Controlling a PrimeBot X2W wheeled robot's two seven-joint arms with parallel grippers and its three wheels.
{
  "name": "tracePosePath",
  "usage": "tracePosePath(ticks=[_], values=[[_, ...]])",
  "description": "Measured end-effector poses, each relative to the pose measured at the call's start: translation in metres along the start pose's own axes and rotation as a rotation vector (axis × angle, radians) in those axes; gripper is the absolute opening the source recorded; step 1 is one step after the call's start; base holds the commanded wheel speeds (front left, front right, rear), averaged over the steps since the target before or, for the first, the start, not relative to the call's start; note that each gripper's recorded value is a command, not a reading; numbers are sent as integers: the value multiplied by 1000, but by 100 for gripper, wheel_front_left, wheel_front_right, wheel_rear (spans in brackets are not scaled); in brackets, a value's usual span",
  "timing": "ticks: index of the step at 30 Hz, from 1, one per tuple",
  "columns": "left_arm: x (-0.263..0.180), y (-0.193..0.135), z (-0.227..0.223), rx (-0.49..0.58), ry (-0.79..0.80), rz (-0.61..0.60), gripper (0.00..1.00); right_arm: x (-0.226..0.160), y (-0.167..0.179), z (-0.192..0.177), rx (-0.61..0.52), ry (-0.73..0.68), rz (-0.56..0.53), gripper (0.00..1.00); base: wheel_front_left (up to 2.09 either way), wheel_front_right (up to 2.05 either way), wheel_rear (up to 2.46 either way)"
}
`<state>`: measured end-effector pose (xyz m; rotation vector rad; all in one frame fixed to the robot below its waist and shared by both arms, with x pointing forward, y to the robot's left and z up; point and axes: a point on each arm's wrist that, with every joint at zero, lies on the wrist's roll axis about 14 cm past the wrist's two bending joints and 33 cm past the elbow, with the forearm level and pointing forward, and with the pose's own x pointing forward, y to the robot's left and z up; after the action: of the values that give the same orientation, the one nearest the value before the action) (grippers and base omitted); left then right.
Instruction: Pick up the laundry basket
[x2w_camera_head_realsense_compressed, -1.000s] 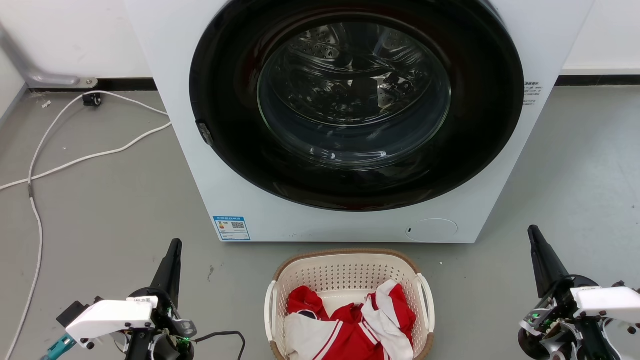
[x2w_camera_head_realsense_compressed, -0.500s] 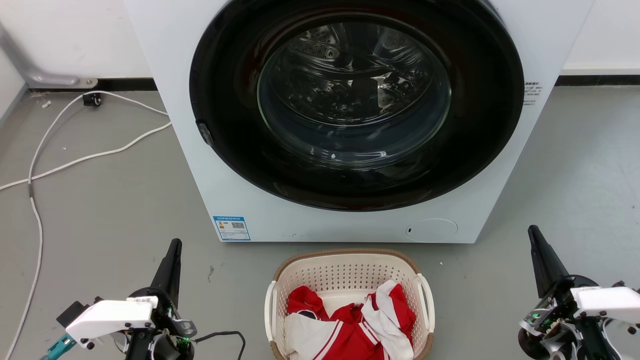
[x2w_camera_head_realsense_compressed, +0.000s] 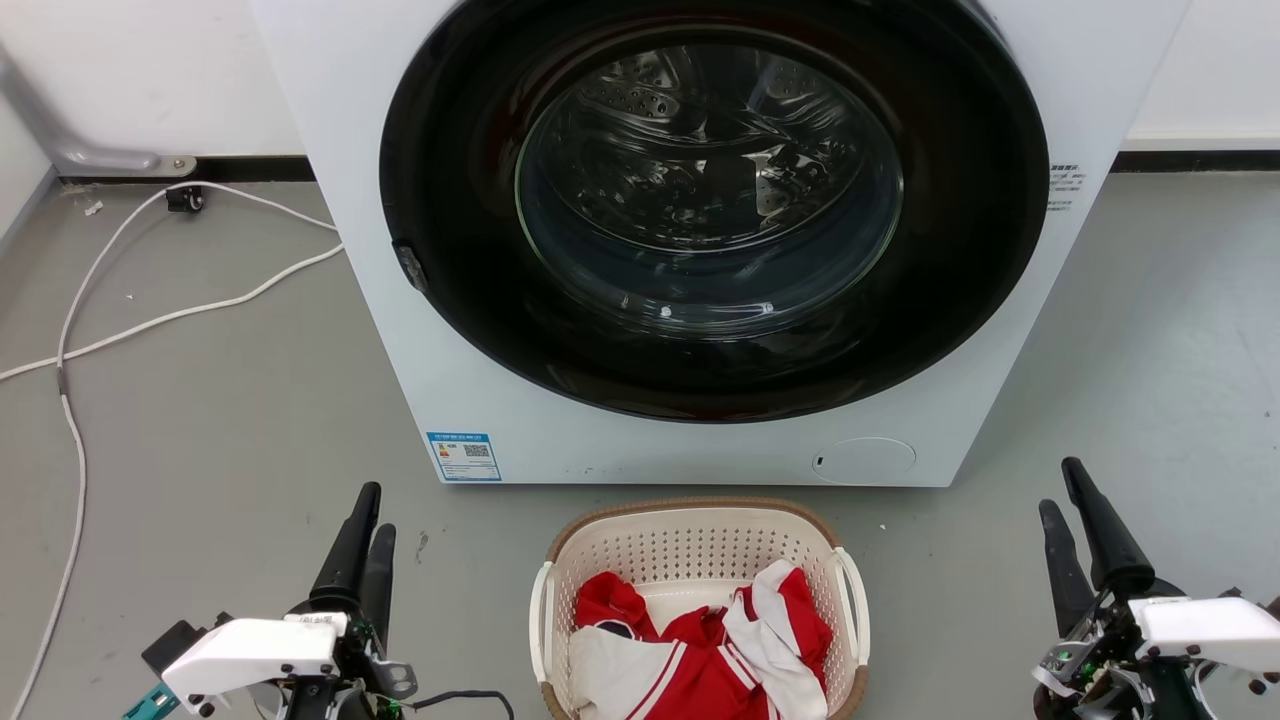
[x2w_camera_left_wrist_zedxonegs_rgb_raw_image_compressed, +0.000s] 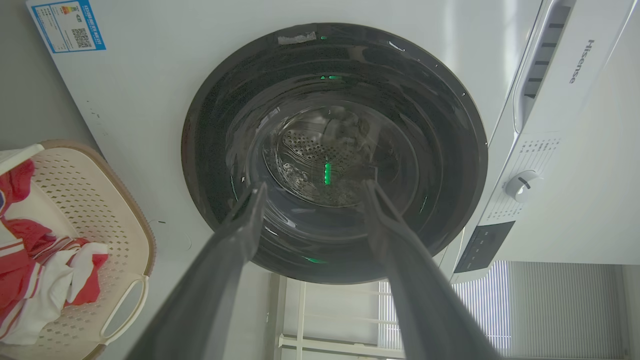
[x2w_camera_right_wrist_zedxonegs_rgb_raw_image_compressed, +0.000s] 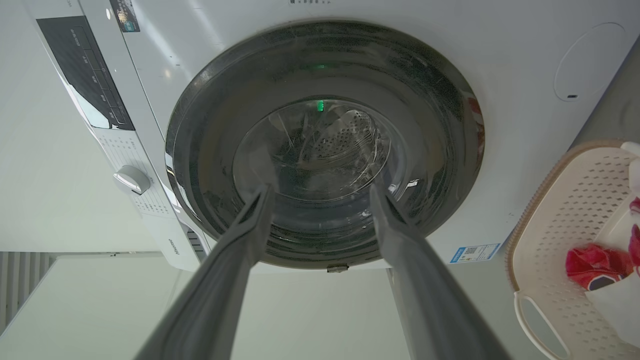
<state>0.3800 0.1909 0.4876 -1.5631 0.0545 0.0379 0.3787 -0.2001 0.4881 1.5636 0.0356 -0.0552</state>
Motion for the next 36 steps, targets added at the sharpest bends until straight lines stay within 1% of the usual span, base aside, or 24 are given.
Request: tracePosePath(ticks=[5, 6, 7, 8, 9, 10, 14, 15, 16, 28, 36], values=[[1, -4, -4, 40, 1, -11, 100, -3, -1, -2, -44, -6, -3, 100, 0, 0, 0], [1, -6, -6, 78, 2, -15, 100, -3, 0, -2, -79, -7, 0, 100, 0, 0, 0], [1, -6, -6, 78, 2, -15, 100, -3, 0, -2, -79, -7, 0, 100, 0, 0, 0], [1, -6, -7, 102, 4, -16, 100, -3, 1, -1, -98, -9, 1, 100, 0, 0, 0], [1, -8, -9, 147, 8, -23, 100, -4, 2, 0, -140, -13, 3, 100, 0, 0, 0], [1, -8, -9, 147, 8, -23, 100, -4, 2, 0, -140, -13, 3, 100, 0, 0, 0], [2, -15, -11, 214, 7, -44, 100, -5, 6, 1, -235, -21, 13, 100, 0, 0, 0], [2, -18, -14, 256, 10, -53, 100, -5, 9, 2, -291, -25, 22, 100, 0, 0, 0], [2, -18, -14, 256, 10, -53, 100, -5, 9, 2, -291, -25, 22, 100, 0, 0, 0], [2, -29, -30, 543, 35, -102, 100, -9, 21, 2, -620, -33, 59, 100, 0, 0, 0], [2, -31, -41, 716, 51, -123, 100, -13, 25, -2, -795, -16, 68, 100, 0, 0, 0]])
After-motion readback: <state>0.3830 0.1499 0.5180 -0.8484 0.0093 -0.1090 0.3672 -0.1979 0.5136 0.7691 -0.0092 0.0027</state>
